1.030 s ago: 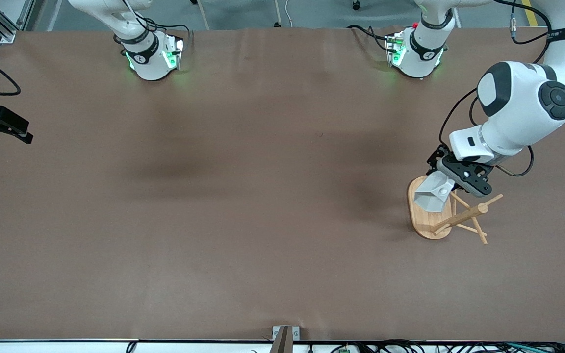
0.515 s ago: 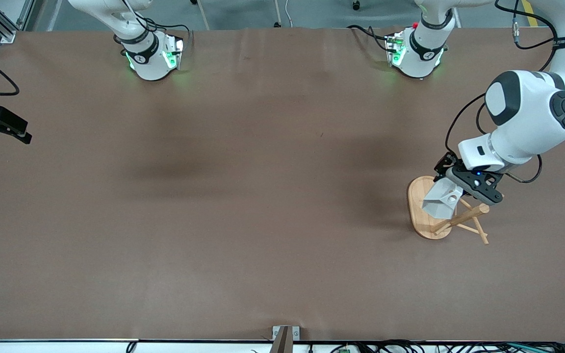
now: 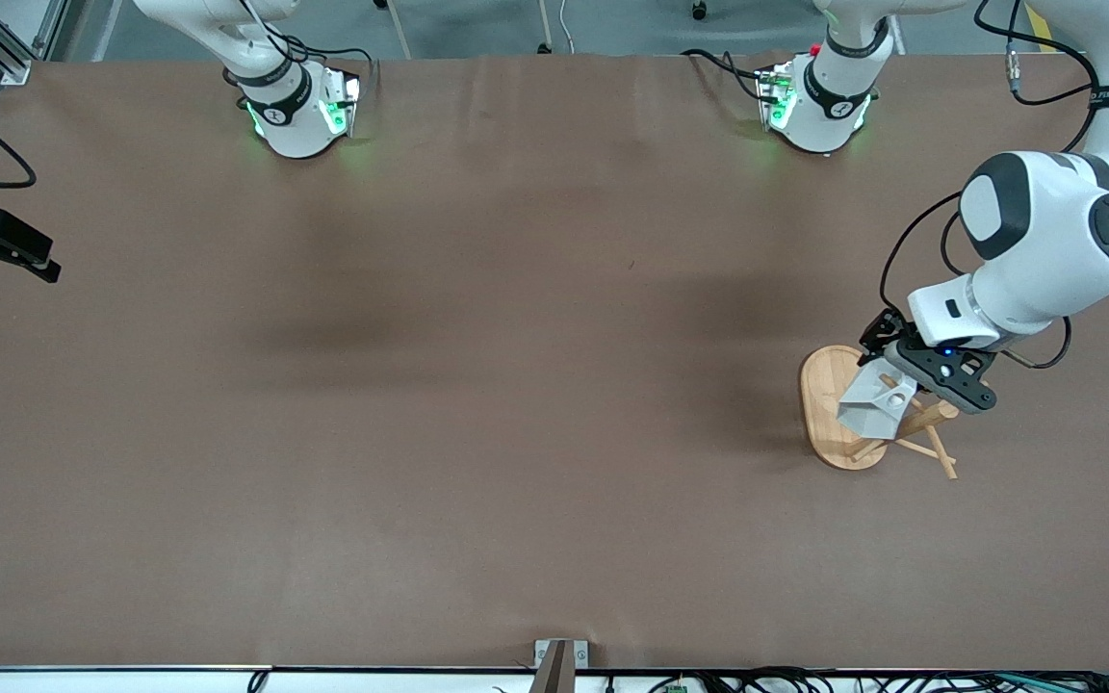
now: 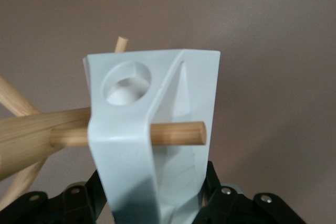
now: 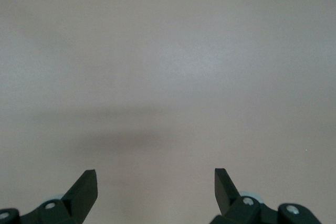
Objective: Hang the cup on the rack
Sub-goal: 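Open the left gripper to release the cup on the peg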
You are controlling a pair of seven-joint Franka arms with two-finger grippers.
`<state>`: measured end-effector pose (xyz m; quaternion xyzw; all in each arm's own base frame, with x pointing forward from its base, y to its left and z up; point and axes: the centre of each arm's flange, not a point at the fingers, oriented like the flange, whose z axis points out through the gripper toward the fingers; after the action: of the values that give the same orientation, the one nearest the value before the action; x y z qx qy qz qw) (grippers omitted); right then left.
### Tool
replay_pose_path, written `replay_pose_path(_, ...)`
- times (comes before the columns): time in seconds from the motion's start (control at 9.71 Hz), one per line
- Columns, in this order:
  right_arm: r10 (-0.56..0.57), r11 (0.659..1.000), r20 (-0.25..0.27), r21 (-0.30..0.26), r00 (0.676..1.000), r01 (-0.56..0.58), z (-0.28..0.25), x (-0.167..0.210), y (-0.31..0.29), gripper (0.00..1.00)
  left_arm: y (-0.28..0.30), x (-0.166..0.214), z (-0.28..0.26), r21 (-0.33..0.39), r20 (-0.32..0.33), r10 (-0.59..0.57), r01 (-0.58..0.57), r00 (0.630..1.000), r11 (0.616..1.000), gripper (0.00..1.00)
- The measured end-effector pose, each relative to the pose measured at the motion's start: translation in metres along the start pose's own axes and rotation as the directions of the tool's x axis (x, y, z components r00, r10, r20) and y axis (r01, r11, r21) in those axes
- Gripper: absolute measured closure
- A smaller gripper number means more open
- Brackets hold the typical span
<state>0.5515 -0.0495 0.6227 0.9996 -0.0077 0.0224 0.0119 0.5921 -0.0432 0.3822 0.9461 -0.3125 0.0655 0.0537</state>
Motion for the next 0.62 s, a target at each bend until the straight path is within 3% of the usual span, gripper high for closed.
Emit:
replay_pose_path(0.21,0.0,1.0,0.0,0.0,1.0,0.0,0.0,0.0,0.0,0.01,-0.006,0.001,-0.006,0.01,-0.011,-0.008,0.008,1.0,1.0,0.01)
replay_pose_path(0.41,0.0,1.0,0.0,0.0,1.0,0.0,0.0,0.0,0.0,0.01,-0.007,0.004,-0.014,0.018,-0.025,-0.038,0.038,0.999,0.999,0.0)
replay_pose_path(0.62,0.0,1.0,0.0,0.0,1.0,0.0,0.0,0.0,0.0,0.01,-0.004,0.009,-0.041,0.029,-0.059,-0.14,0.142,0.988,0.989,0.0)
